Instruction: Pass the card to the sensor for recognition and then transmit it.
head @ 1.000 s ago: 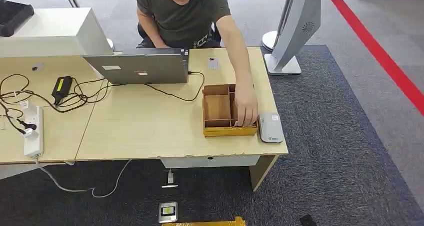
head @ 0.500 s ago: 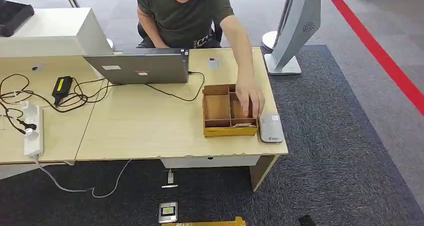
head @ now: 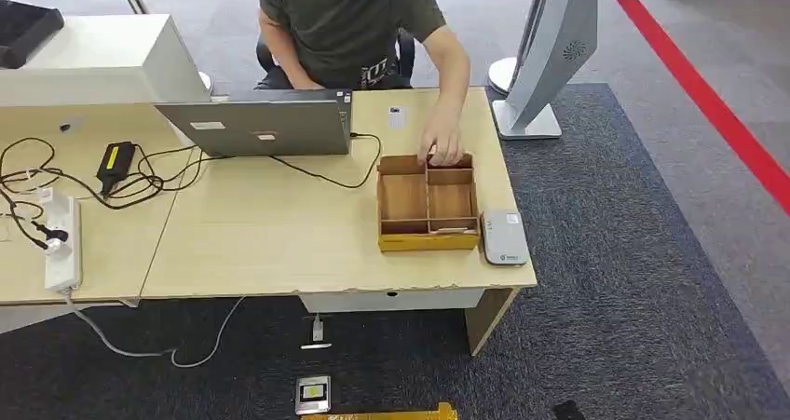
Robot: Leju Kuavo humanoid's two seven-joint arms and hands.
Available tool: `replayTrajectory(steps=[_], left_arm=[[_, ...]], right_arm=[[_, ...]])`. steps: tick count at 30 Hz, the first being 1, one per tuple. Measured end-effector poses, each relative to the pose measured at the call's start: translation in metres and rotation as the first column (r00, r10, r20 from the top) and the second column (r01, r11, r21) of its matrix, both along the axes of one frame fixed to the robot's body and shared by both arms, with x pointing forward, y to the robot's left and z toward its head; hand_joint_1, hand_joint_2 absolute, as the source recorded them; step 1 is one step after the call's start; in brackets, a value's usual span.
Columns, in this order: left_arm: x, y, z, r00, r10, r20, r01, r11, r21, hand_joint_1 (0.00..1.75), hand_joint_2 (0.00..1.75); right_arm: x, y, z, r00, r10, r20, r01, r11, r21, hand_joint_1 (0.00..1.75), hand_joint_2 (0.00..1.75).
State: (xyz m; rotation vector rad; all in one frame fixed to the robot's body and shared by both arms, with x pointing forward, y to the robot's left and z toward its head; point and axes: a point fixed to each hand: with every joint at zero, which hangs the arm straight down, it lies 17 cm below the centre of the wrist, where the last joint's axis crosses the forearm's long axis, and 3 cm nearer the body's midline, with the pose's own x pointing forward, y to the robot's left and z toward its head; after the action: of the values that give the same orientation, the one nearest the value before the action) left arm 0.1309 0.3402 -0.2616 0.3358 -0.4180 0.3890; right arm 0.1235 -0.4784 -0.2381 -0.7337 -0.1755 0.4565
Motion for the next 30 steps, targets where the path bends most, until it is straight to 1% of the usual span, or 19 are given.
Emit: replayTrajectory(steps=[6, 13, 21, 24, 30], left_arm=[[-0.0015, -0.0023, -0.0013, 1.000, -0.008, -0.013, 0.008, 1.000, -0.010, 0.00, 0.00], [0.0018, -0.0021, 0.0002, 1.000, -0.026, 0.004, 0.026, 1.000, 0.000, 0.00, 0.00], [0.0007, -0.0011, -0.0001, 0.999, -0.032, -0.004, 0.032, 0.999, 0.005, 0.00, 0.00], [0.0010, -0.0007, 0.0003, 0.998, -0.055, -0.008, 0.055, 0.998, 0.019, 0.00, 0.00], [0.0004, -0.0002, 0.0003, 0.999, -0.052, -0.008, 0.052, 0.998, 0.020, 0.00, 0.00]], right_arm=[[0.0003, 0.0035, -0.0012, 1.000, 0.021, -0.010, -0.021, 1.000, 0.004, 0.00, 0.00], [-0.0017, 0.0060, -0.0022, 1.000, 0.011, -0.014, -0.011, 1.000, 0.007, 0.00, 0.00], [-0.0030, 0.0092, -0.0036, 1.000, 0.010, -0.021, -0.009, 1.000, 0.015, 0.00, 0.00], [-0.0030, 0.0093, -0.0037, 1.000, 0.008, -0.020, -0.008, 1.000, 0.016, 0.00, 0.00], [-0.0034, 0.0086, -0.0035, 1.000, -0.002, -0.016, 0.002, 1.000, 0.017, 0.00, 0.00]])
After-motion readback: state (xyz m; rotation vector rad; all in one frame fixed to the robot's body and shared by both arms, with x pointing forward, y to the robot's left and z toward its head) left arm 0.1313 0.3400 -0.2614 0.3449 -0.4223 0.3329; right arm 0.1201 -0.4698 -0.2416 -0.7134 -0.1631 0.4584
